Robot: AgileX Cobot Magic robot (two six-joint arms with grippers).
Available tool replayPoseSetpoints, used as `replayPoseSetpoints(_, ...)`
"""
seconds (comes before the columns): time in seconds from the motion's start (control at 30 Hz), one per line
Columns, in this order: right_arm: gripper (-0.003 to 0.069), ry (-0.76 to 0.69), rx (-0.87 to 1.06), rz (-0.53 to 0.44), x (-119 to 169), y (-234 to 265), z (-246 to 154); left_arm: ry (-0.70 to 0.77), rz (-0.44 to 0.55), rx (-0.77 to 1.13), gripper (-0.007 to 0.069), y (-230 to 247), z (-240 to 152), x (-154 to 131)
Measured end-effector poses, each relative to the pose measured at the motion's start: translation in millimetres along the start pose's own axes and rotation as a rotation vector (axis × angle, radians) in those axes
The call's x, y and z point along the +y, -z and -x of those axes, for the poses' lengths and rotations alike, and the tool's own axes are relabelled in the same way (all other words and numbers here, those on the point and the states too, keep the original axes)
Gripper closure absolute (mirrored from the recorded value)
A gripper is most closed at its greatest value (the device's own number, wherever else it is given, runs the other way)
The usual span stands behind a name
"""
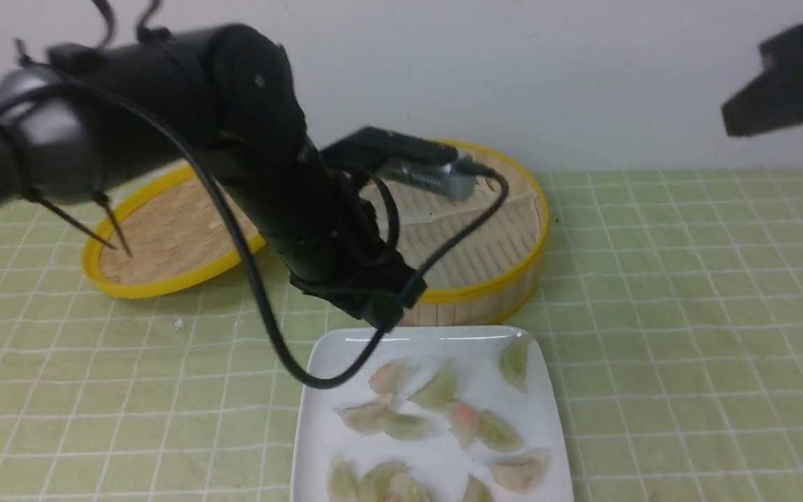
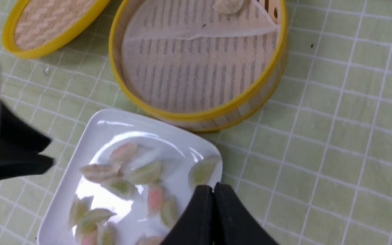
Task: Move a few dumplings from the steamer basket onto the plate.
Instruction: Use the right arm to grab a dumpling from inside the steamer
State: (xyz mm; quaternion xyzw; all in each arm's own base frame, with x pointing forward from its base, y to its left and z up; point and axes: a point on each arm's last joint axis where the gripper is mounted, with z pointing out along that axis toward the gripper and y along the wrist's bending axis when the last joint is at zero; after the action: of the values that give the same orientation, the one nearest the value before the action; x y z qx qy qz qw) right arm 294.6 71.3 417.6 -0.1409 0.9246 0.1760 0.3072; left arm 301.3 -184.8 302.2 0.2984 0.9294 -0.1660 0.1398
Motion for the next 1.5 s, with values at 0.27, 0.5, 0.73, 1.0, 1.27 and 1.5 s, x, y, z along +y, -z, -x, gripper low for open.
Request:
replayPoseSetpoints(0.27,0.0673,0.068,0.057,0.021,-36,-123,70,-0.049,0.027,-0.171,0.0631,114,-53,-35)
replayPoseSetpoints(0.5,0.0672,0.143,0.027,0.042,-48,-204,96,-0.050,0.059,-0.370,0.0631,182,-124,-60)
replayPoseSetpoints(0.73,0.0669,0.245,0.049,0.067,-56,-284,85,0.048,0.158,-0.566,0.0631,230,-191,-69)
replayPoseSetpoints(1.0,0.0641,0.331,0.096,0.094,-49,-332,64,0.210,0.309,-0.681,0.0631,250,-221,-59)
replayPoseSetpoints(1.27,0.0442,0.416,0.014,0.086,-39,-353,63,0.233,0.386,-0.652,0.0631,245,-214,-50)
replayPoseSetpoints(1.5,0.0272,0.445,-0.016,0.079,-35,-378,53,0.234,0.436,-0.637,0.0631,243,-212,-44)
